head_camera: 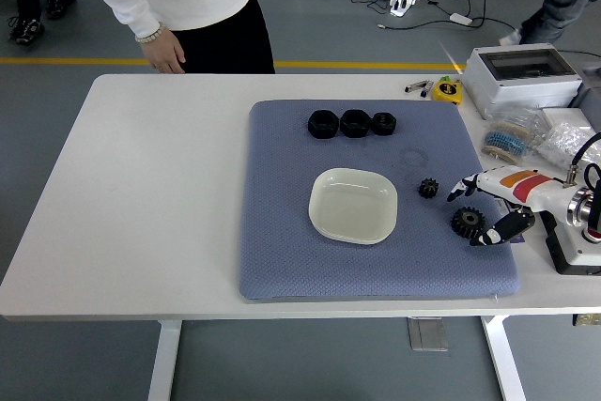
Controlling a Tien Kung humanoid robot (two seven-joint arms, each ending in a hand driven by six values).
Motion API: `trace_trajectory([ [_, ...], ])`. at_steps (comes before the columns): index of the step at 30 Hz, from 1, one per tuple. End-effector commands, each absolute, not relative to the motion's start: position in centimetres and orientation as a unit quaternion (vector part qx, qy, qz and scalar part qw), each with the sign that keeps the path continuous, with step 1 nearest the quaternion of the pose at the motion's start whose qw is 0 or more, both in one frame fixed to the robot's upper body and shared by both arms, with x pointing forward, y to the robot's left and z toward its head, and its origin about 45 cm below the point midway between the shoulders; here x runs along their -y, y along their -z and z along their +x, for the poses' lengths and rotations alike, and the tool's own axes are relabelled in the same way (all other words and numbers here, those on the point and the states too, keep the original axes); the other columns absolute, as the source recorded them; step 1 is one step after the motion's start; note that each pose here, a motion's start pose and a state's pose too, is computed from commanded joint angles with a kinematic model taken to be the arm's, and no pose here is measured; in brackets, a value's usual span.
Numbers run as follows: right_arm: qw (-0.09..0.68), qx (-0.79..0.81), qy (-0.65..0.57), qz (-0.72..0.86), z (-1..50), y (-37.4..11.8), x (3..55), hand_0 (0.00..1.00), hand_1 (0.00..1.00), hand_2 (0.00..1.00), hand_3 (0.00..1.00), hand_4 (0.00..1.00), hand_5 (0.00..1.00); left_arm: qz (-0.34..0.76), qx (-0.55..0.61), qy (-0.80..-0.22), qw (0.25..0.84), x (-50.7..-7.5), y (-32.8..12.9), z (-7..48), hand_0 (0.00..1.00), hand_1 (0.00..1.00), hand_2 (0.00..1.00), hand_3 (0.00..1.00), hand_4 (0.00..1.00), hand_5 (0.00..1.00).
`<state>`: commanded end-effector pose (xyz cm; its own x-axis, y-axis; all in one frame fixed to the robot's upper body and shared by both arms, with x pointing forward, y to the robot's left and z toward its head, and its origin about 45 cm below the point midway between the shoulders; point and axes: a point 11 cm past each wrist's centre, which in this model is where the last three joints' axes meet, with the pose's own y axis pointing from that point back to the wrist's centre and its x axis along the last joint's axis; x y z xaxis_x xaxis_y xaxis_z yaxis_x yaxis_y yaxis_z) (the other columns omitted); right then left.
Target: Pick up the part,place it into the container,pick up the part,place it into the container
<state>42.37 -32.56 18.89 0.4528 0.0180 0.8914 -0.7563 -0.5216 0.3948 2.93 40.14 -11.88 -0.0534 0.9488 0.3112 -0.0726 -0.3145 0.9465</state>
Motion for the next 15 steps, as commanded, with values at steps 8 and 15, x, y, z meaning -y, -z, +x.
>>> trace_trajectory([
  [8, 0.437, 0.251, -0.446, 0.74, 42.7, -17.6, 33.0, 0.657, 0.681, 0.712, 0.64, 0.905, 0.272, 0.544, -0.403, -0.602, 0.423, -40.2, 11.8, 2.9, 0.837, 0.888, 0.899, 0.804, 0.829, 0.695],
  [15, 0.449, 0.261, -0.428, 0.74, 42.9, -16.6, 33.5, 0.633, 0.672, 0.709, 0.631, 0.891, 0.264, 0.548, -0.402, -0.6, 0.423, -40.4, 11.8, 2.8, 0.836, 0.887, 0.899, 0.804, 0.828, 0.694],
])
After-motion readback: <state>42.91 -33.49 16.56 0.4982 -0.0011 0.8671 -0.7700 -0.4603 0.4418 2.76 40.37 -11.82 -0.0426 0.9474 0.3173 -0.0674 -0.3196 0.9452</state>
